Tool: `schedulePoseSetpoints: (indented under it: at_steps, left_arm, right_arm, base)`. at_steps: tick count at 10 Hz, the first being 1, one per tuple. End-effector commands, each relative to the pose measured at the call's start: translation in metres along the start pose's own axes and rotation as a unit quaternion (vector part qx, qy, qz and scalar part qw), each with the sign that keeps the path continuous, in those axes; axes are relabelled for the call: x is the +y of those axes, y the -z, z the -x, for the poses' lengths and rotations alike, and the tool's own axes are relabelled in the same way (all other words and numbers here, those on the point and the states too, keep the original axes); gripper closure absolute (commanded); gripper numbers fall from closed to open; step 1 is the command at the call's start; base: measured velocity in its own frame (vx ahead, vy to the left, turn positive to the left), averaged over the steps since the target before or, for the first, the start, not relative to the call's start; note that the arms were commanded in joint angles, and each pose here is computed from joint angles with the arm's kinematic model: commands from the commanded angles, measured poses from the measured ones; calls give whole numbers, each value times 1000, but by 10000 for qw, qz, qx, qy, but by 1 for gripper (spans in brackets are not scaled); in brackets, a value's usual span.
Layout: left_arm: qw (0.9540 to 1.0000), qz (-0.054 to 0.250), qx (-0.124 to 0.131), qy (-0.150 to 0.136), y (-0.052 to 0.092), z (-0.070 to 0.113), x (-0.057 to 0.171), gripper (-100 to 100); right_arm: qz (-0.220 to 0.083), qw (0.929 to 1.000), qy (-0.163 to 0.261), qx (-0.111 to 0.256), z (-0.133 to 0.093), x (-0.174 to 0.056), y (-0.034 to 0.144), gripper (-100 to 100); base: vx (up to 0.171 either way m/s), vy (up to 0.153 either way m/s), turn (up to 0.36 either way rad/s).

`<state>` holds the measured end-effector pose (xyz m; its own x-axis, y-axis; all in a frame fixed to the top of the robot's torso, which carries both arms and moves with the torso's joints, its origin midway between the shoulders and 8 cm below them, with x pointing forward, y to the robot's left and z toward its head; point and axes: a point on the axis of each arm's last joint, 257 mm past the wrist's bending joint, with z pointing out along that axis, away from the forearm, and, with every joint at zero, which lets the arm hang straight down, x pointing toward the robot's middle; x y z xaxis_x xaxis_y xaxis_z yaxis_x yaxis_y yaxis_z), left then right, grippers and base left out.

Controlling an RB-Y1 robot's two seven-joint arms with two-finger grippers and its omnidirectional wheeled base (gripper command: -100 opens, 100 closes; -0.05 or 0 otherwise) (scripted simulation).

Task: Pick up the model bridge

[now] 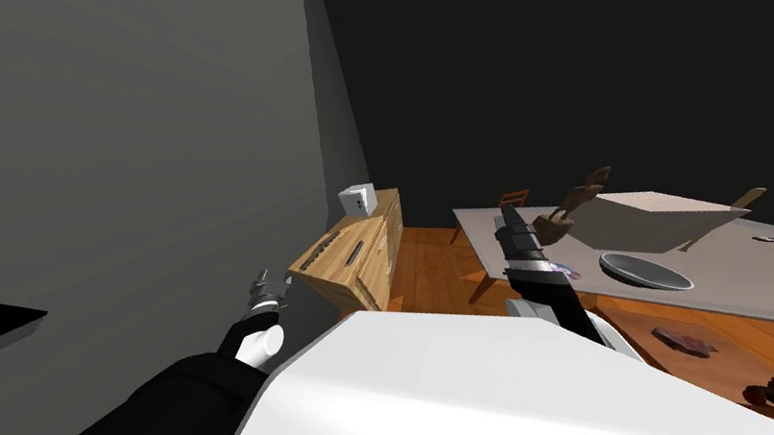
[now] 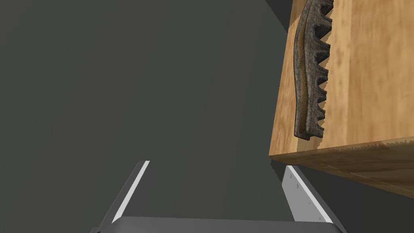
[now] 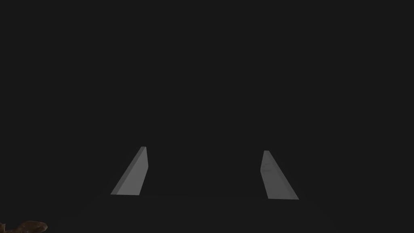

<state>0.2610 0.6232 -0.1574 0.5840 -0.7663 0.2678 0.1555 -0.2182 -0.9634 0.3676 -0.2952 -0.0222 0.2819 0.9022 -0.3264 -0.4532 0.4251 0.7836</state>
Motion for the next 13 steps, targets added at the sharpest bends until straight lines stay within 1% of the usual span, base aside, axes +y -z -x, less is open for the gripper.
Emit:
schedulePoseSetpoints:
  at_steps: [1,2,3,4,5,6,7,8,9,10,11,12,13]
  left_arm:
    - [9992,218,-318,133,0,34,4,-100]
    - [9987,331,-358,135,1,36,10,-100]
    - [9970,437,-599,243,3,62,10,-100]
    - [9960,559,-645,248,4,65,16,-100]
    - [9929,693,-899,355,9,91,18,-100]
    - [9919,780,-934,360,10,92,22,-100]
    - [9878,900,-1186,467,15,118,22,-100]
    - [9864,991,-1223,474,16,120,27,-100]
    - [9818,1070,-1461,577,22,144,25,-100]
    - [9797,1182,-1508,587,24,145,30,-100]
    - [9741,1261,-1746,691,31,168,28,-100]
    - [9716,1373,-1795,703,34,170,34,-100]
    - [9646,1466,-2037,809,42,192,32,-100]
  right_arm:
    - [0,10000,0,0,0,0,0,0]
    - [0,10000,0,0,0,0,0,0]
    - [0,10000,1,0,0,0,0,0]
    - [-1,10000,1,0,0,0,0,0]
    - [0,10000,1,0,0,0,0,0]
    - [-1,10000,1,1,0,0,0,0]
    - [0,10000,1,0,0,0,0,0]
    - [-1,10000,1,0,0,0,0,0]
    - [0,10000,1,0,0,0,0,0]
    - [-1,10000,1,0,0,0,0,0]
    - [0,10000,1,0,0,0,0,0]
    - [-1,10000,2,1,0,0,0,0]
    - [0,10000,2,1,0,0,0,0]
  base:
    - [152,-116,-6]
    - [145,-70,-1]
    - [172,-63,-13]
    - [146,-55,5]
    - [190,-43,-9]
    - [174,-47,-1]
    - [217,-91,-16]
    - [172,-60,10]
    - [190,-53,-15]
    - [160,-34,-3]
    - [237,-14,-10]
    - [186,-15,-5]
    - [188,-56,-17]
